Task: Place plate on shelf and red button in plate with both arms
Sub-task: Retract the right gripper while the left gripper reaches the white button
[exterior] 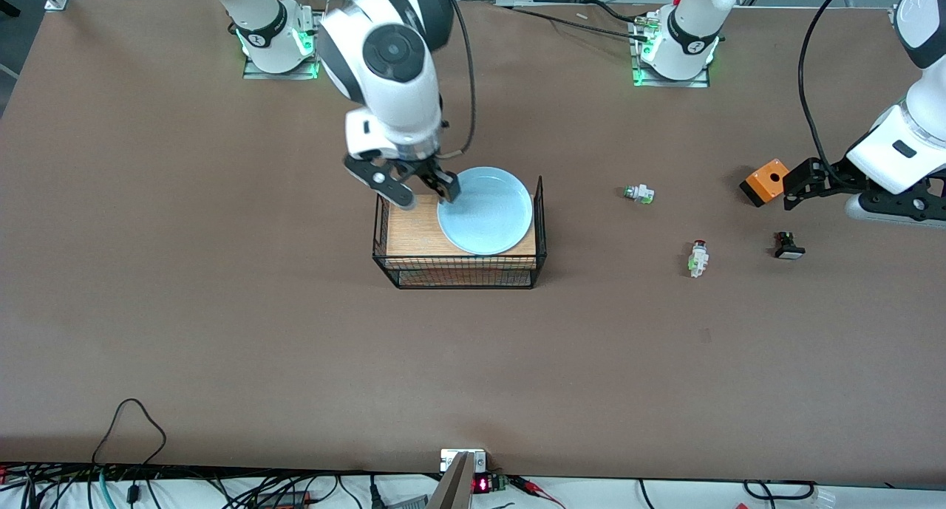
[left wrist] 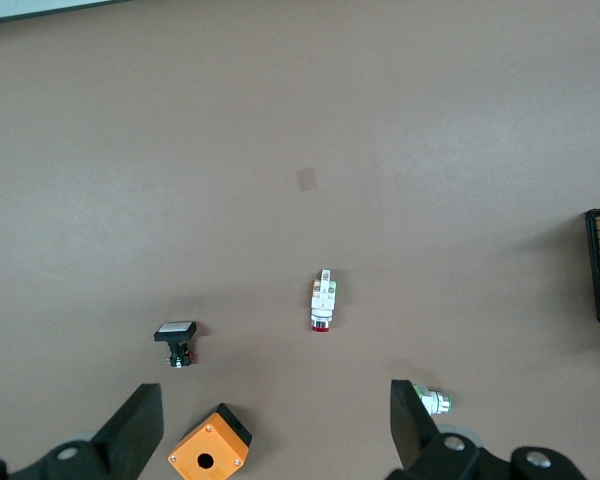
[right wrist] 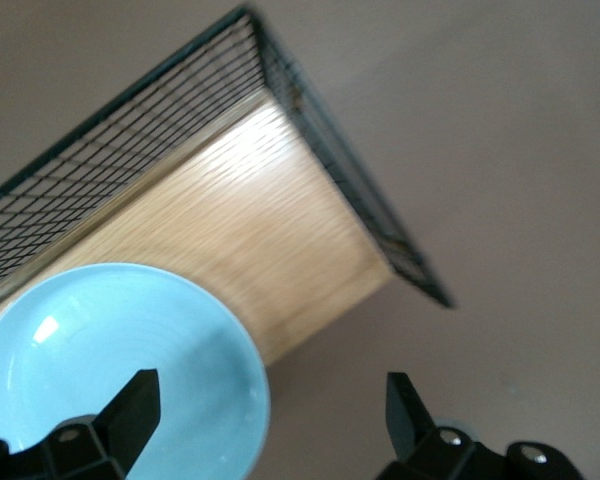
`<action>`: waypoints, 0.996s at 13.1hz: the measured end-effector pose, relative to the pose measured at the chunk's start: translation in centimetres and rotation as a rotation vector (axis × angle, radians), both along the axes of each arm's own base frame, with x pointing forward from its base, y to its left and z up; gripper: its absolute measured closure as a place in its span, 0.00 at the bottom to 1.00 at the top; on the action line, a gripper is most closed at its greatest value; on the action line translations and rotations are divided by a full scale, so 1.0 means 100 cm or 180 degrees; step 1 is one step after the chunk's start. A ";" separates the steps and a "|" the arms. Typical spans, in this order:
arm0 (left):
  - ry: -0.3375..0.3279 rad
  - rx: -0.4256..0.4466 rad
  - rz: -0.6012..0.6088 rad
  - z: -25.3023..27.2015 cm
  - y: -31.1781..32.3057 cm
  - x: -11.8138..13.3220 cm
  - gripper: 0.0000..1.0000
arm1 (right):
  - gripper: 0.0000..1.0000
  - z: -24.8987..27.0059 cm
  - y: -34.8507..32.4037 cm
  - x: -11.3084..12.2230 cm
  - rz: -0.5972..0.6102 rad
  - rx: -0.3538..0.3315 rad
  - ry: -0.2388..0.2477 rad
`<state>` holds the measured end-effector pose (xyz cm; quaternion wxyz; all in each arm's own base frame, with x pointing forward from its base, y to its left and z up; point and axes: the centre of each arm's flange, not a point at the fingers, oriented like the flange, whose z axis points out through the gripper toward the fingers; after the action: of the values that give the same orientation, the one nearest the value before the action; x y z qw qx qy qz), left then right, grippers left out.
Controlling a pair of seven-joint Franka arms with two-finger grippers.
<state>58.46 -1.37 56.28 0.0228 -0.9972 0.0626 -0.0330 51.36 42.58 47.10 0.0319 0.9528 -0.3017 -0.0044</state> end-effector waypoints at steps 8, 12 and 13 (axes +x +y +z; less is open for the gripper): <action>0.0786 0.0049 -0.0042 -0.156 -0.010 0.037 0.00 | 0.00 0.148 -0.291 0.056 0.1529 0.0202 0.0514; 0.0753 0.0054 -0.0057 -0.253 -0.009 0.061 0.00 | 0.00 0.140 -0.401 0.074 0.2026 0.0361 0.0568; 0.0736 0.0053 -0.0054 -0.275 -0.008 0.063 0.00 | 0.00 0.134 -0.412 0.077 0.2016 0.0376 0.0596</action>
<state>64.74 -2.14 28.81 0.0234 -0.9936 0.0736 0.0827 59.06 1.34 60.51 0.0041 0.9950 0.0145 -0.0992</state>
